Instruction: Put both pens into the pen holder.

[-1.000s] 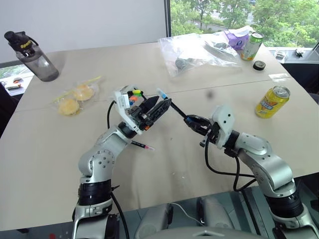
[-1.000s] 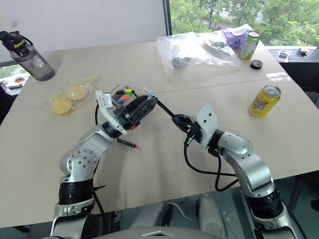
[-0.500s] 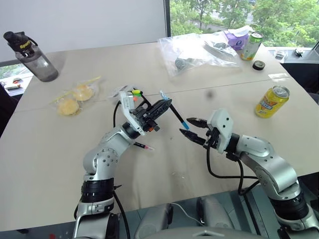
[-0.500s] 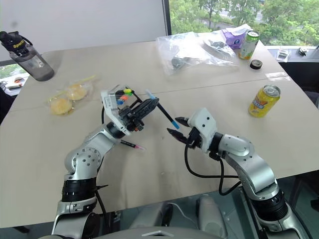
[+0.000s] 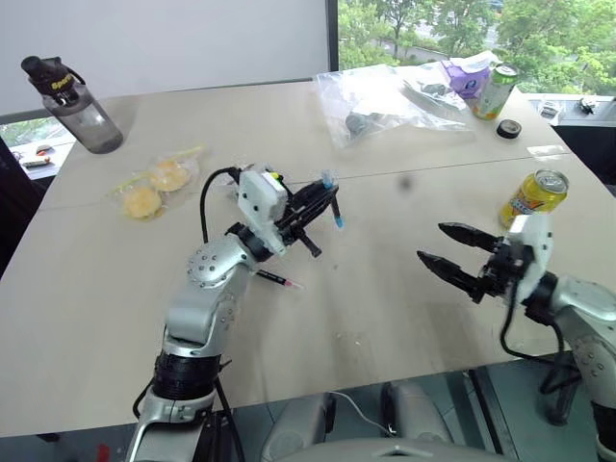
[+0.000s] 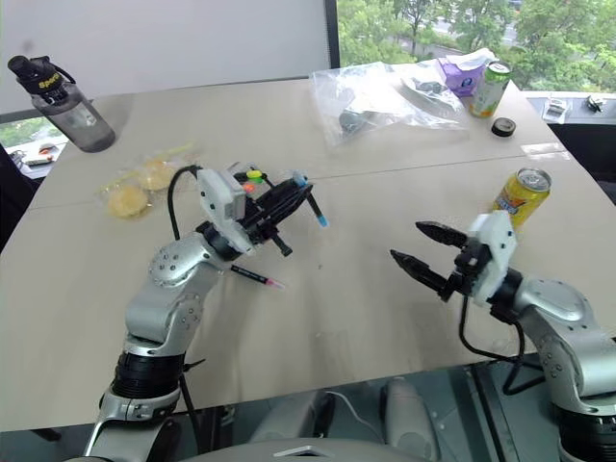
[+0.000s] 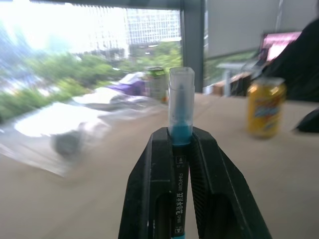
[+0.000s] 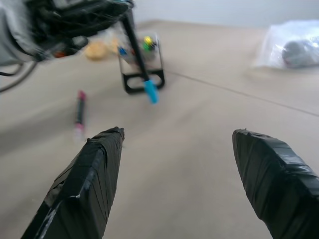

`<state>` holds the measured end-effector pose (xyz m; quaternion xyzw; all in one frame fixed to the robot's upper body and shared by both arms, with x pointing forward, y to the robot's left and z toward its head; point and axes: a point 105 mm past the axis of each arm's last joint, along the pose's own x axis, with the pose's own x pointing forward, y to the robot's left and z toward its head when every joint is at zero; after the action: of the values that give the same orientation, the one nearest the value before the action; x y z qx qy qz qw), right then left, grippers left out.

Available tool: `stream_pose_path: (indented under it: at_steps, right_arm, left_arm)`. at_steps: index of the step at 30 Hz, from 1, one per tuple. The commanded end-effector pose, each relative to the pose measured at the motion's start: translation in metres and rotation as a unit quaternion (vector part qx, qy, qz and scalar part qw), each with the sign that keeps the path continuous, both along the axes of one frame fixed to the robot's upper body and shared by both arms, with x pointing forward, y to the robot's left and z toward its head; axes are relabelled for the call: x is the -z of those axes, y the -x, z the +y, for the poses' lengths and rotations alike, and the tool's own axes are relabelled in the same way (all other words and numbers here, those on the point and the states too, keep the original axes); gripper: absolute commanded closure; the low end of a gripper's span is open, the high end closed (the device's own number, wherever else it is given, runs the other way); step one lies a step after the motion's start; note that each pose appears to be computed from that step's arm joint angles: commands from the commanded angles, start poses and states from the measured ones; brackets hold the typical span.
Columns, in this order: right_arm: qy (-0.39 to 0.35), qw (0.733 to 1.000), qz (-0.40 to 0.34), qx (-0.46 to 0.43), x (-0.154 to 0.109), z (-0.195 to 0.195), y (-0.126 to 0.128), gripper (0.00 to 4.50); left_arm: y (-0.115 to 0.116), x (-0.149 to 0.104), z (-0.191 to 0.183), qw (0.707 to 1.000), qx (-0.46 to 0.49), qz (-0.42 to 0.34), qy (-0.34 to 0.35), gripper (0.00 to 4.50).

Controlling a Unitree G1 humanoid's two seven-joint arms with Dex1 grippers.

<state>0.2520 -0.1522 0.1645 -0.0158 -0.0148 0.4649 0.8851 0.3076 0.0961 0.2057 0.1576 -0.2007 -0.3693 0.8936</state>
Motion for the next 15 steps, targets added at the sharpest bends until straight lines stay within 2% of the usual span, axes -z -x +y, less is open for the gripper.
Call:
stream_pose_path:
  at_steps: [1, 5, 7, 15]
  right_arm:
    - [-0.020, 0.999, -0.018, -0.027, -0.013, -0.008, 0.007, 0.78]
    - [-0.039, 0.998, -0.023, -0.043, -0.019, -0.010, 0.006, 0.78]
    - [-0.045, 0.997, -0.029, -0.049, -0.022, -0.009, 0.003, 0.78]
    - [-0.045, 0.996, -0.041, -0.061, -0.026, -0.004, -0.001, 0.78]
  left_arm:
    - [0.009, -0.019, 0.008, 0.965, -0.077, -0.196, -0.155, 4.50]
    - [0.012, -0.027, 0.012, 0.913, -0.120, -0.312, -0.234, 4.50]
    - [0.011, -0.022, 0.011, 0.896, -0.133, -0.335, -0.261, 4.50]
    - [0.002, -0.001, 0.023, 0.902, -0.166, -0.305, -0.256, 4.50]
